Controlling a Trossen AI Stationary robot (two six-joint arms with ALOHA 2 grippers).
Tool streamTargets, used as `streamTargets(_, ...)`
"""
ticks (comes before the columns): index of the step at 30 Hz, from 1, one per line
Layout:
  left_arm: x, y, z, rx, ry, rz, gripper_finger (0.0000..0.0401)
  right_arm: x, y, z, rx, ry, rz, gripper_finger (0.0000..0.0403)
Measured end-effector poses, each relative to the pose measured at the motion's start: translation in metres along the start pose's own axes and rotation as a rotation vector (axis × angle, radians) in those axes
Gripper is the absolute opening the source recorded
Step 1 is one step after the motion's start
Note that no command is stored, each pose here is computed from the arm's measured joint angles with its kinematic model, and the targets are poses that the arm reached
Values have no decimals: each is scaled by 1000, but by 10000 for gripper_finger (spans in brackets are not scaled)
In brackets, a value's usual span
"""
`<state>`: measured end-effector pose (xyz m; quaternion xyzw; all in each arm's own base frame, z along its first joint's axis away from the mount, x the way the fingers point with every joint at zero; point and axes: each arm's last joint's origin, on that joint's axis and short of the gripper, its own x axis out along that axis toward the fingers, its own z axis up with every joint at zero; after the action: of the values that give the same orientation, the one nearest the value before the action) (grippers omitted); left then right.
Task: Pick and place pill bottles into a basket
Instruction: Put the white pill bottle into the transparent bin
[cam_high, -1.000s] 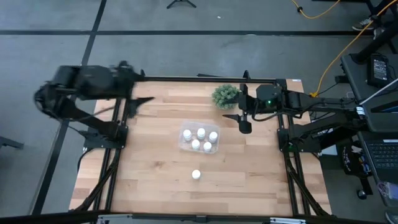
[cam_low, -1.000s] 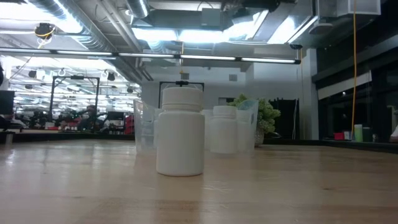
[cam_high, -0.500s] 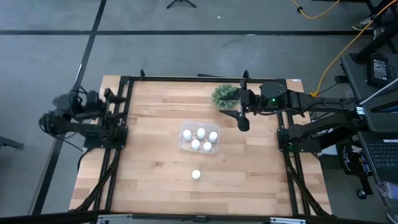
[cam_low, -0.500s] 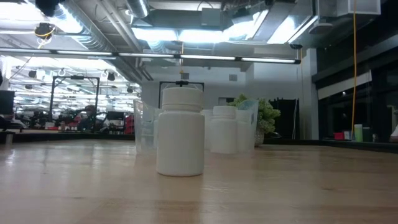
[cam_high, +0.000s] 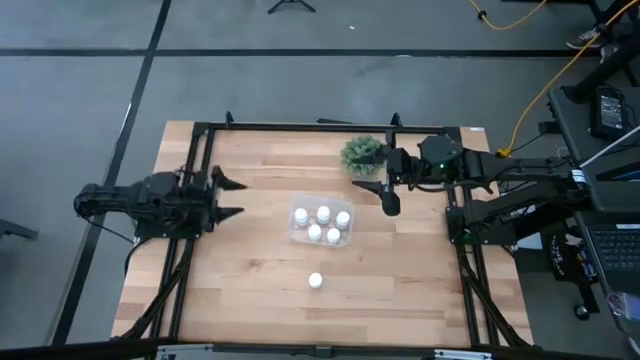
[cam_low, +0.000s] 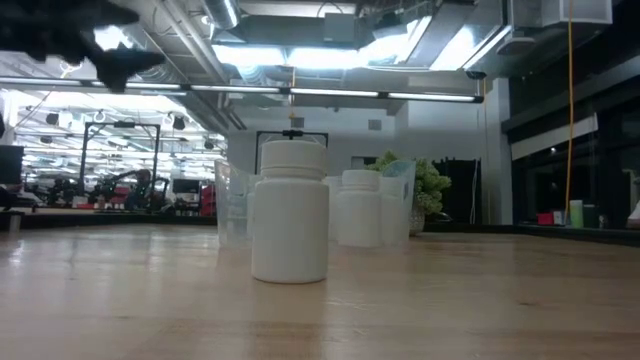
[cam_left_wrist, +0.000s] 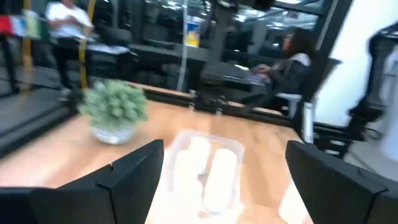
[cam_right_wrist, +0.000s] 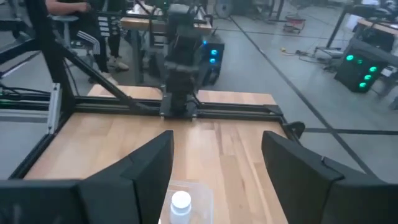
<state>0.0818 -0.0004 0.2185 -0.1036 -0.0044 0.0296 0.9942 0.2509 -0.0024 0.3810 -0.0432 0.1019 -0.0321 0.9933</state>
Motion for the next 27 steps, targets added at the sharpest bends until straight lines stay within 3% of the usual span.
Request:
streamTargets(7, 12, 5, -43, -70, 54, -170, 328, -1, 13, 2, -14, -12, -6, 246)
streamTargets(10, 15, 9, -49, -55, -1, -135, 329, -1, 16, 2, -20, -13, 2, 246)
streamTargets(16, 15, 19, -48, 34, -28, 51, 328, -2, 21, 2, -25, -9, 20, 246)
streamTargets(27, 16, 22, -48, 12, -27, 67, 329, -3, 25, 2, -25, -9, 36, 246)
